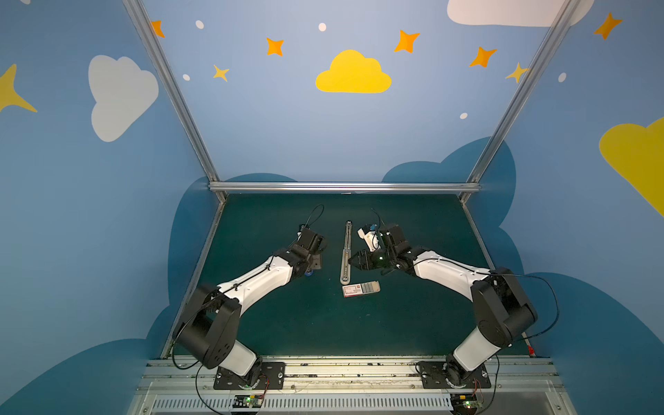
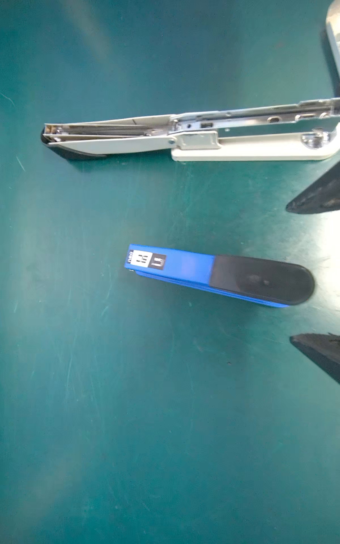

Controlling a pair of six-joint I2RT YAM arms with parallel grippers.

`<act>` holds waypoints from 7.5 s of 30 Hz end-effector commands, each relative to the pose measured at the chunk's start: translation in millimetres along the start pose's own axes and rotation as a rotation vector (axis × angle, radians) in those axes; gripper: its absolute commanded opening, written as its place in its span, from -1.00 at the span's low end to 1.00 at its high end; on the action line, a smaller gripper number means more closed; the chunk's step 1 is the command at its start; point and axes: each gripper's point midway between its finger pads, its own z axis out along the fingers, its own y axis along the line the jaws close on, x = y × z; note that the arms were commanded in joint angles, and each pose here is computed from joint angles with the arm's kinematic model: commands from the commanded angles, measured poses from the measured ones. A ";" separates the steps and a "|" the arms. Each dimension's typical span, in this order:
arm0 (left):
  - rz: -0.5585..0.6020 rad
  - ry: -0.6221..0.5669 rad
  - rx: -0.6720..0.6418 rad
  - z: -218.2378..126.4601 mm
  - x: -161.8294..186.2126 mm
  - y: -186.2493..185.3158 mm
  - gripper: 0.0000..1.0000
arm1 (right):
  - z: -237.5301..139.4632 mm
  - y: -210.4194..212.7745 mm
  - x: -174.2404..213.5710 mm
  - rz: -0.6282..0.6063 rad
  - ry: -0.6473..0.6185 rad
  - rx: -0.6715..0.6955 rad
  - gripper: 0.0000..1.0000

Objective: Load the staples into the stapler

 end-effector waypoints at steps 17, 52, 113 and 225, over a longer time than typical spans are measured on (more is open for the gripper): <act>0.110 0.286 -0.079 37.9 36.3 6.1 -0.66 | -10.8 2.4 4.0 0.015 -0.005 -0.010 -0.03; -0.013 0.307 -0.335 48.3 3.4 112.1 -0.13 | -22.6 0.2 4.3 0.021 -0.029 -0.001 -0.03; 0.231 0.153 -0.120 45.8 53.1 -86.8 0.19 | -74.2 -40.2 85.0 0.224 0.062 0.159 0.06; -0.288 -0.163 1.373 -203.7 -30.8 -126.5 0.03 | -106.4 136.0 -11.2 0.101 0.192 -0.835 -1.00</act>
